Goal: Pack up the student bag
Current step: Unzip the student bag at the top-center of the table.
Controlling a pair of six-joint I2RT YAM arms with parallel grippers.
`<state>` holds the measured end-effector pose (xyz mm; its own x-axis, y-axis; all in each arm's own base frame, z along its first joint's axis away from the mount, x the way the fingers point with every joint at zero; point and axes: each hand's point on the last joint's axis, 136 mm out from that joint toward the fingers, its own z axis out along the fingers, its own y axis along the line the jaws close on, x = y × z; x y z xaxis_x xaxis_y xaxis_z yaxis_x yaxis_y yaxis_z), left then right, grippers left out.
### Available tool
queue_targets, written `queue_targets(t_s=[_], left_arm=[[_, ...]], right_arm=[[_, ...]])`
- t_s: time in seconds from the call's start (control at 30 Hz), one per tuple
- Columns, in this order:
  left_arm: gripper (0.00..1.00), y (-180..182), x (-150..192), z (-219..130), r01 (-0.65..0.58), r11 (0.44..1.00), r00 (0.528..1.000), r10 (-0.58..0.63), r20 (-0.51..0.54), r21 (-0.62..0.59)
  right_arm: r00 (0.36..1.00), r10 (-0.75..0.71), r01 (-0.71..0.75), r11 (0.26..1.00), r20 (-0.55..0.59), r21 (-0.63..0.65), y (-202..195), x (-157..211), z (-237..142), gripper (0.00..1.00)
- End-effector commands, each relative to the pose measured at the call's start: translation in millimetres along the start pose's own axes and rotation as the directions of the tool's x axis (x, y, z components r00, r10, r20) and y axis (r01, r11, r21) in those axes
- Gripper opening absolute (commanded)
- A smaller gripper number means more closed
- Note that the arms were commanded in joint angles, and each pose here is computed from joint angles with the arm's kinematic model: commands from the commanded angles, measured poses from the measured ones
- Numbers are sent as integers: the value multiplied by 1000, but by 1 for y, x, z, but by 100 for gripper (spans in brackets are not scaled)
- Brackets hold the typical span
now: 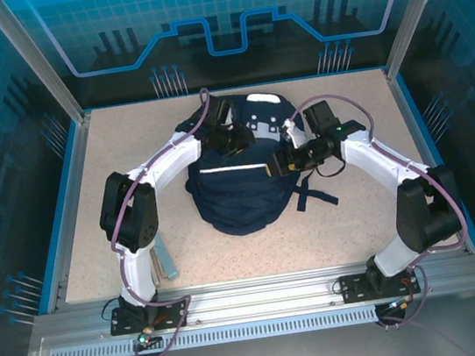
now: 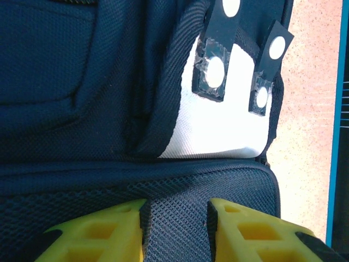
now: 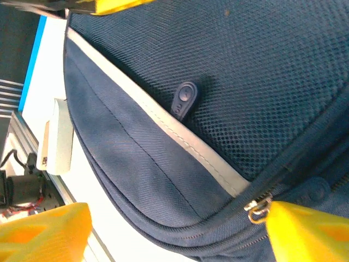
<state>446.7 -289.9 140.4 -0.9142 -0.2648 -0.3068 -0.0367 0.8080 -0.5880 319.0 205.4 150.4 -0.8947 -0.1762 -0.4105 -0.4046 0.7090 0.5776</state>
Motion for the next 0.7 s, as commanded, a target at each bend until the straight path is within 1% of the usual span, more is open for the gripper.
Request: queue_targets(t_s=[0.0,0.07,0.13,0.17,0.27,0.47,0.53,0.6,0.67], left_arm=[[35,29,2,17,-24,994,1000,22,-21,-108],[35,32,1,18,-33,992,999,30,-24,-120],[34,36,2,19,-41,991,999,38,-28,-128],[34,37,0,19,-45,991,999,41,-27,-130],[34,43,0,22,-51,989,998,46,-36,-141],[34,53,-4,27,-51,987,998,43,-54,-153],[34,55,-5,29,-49,987,997,41,-59,-153],[34,56,-5,29,-47,987,997,39,-59,-151],[34,57,-6,29,-48,988,997,39,-60,-150]], right_arm=[[999,-41,42,996,-14,83,-6,7,-2,72],[998,-69,65,979,11,195,-23,0,-7,62],[993,-119,112,965,16,238,-29,-3,-8,54],[989,-147,139,960,14,244,-31,-4,-8,53],[975,-223,215,938,0,271,-32,-3,-8,52],[924,-381,376,895,-27,240,-23,5,-2,54],[899,-437,433,866,-41,249,-21,7,3,53],[884,-465,460,840,-56,286,-25,5,5,51],[879,-469,468,818,-82,334,-36,1,6,46]])
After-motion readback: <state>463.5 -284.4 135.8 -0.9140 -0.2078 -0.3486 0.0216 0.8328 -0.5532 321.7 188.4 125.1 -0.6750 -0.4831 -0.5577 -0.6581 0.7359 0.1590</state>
